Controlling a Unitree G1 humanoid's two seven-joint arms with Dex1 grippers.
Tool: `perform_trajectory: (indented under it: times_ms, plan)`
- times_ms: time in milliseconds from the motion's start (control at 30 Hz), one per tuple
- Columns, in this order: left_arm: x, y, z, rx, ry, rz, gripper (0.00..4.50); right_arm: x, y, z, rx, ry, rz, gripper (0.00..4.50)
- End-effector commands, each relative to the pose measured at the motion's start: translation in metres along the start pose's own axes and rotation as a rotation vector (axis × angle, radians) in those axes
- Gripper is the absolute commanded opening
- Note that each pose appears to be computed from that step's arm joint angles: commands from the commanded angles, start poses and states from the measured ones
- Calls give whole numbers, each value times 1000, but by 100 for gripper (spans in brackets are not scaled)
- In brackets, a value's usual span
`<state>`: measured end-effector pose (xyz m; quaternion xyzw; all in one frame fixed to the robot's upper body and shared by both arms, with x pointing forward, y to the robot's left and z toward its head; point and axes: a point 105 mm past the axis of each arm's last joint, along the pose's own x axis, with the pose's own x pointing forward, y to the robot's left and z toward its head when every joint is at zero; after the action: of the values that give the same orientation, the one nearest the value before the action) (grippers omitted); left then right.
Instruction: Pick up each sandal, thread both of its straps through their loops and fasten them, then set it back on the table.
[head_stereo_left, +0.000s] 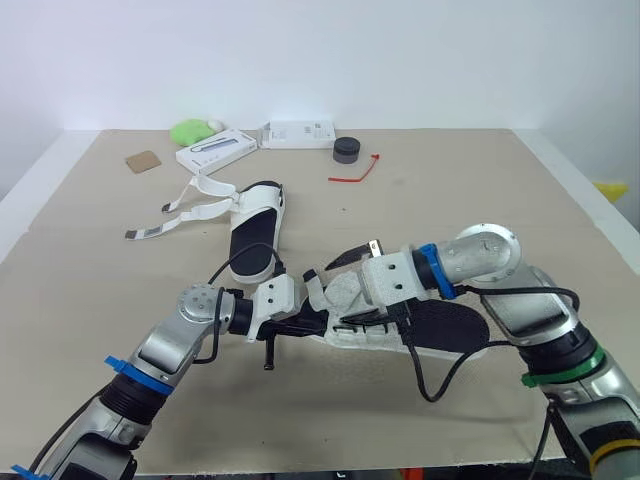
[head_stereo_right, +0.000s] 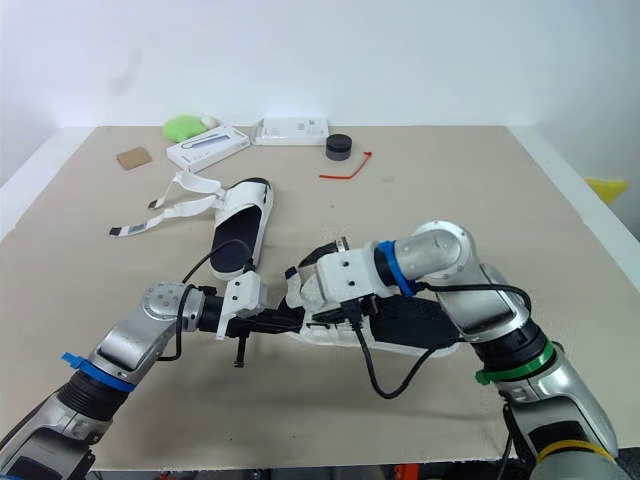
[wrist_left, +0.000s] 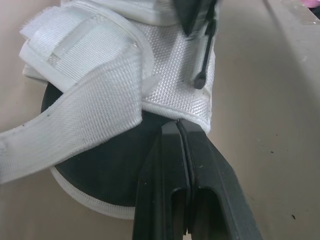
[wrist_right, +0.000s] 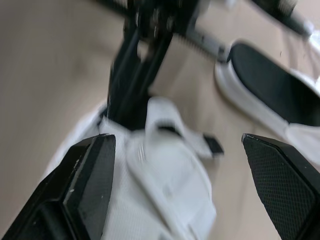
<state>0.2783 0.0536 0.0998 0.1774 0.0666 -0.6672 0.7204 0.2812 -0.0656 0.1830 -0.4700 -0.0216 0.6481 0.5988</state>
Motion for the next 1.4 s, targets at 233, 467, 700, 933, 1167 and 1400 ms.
perform_trajectory:
  times_ms: [233,467,700,933,1167,1400]
  plan:
    - [0,-4,-21,-61,67,3,0,-8,-17,4,102,-45,-88,439]
    - [0,-4,-21,-62,68,3,0,-4,-6,-19,-31,67,-45,439]
    - [0,-5,-22,-65,68,1,0,-1,-2,-27,-121,114,-14,439]
    - [1,-5,-22,-68,66,2,0,4,-13,-21,-86,83,-59,439]
    - [2,-6,-22,-67,64,2,0,5,-11,-25,-16,107,-40,439]
    - [2,-7,-23,-68,64,1,0,3,0,-34,-25,163,34,318]
